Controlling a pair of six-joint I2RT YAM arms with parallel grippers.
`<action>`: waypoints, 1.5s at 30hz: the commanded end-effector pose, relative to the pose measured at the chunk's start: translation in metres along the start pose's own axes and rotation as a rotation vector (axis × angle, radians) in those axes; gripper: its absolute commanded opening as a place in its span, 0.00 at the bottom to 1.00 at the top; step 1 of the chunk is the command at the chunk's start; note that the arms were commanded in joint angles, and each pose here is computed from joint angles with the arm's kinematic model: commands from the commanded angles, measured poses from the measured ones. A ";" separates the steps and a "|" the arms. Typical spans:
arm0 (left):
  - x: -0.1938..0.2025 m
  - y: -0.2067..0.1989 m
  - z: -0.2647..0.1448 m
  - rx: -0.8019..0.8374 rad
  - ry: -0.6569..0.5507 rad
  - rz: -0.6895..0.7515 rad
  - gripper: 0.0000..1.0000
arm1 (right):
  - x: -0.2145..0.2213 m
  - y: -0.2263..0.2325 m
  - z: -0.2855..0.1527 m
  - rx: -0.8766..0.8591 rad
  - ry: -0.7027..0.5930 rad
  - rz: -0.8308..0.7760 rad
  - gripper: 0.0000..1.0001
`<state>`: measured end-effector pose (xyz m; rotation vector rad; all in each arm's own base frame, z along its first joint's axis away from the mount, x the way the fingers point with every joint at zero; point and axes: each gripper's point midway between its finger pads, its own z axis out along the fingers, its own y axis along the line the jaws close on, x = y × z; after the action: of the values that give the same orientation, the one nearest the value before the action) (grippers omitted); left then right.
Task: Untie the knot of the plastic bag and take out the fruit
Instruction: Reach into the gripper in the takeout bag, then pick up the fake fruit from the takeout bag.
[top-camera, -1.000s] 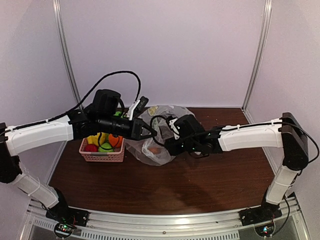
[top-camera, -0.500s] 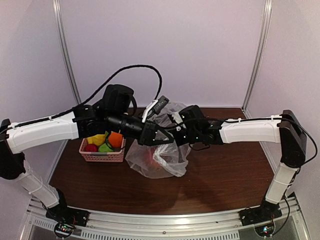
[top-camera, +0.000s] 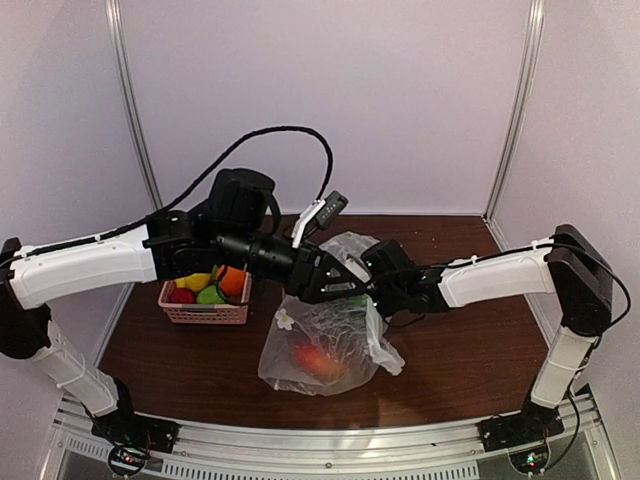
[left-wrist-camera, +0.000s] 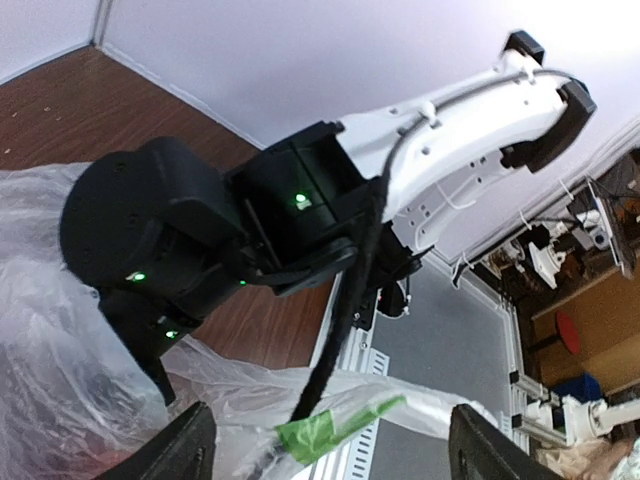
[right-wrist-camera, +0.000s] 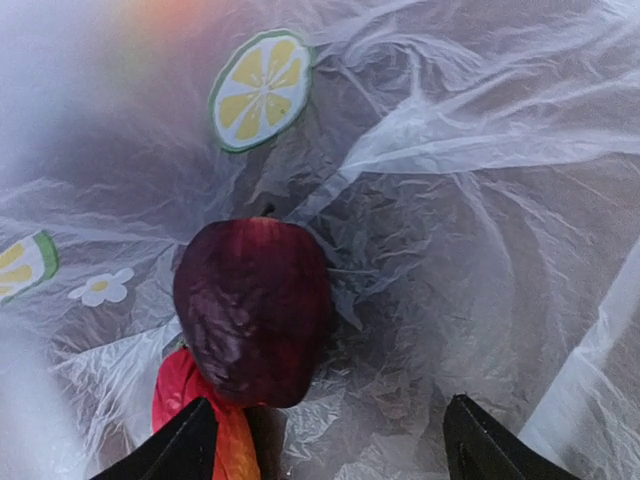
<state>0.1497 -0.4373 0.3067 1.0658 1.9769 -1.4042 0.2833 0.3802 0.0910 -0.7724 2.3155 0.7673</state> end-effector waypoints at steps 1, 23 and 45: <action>-0.011 0.009 -0.037 -0.154 -0.098 -0.024 0.87 | 0.009 0.024 0.000 -0.069 0.008 -0.072 0.82; 0.053 0.206 -0.068 -0.473 -0.085 -0.387 0.76 | -0.006 0.026 0.010 -0.023 -0.105 0.000 0.89; 0.116 0.276 -0.019 -0.498 0.052 -0.513 0.26 | -0.001 0.027 0.051 -0.031 -0.041 -0.013 0.79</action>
<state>0.2980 -0.3264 0.0680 0.3688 2.6180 -0.9673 0.2797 0.4243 0.0698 -0.7571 2.2711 0.8138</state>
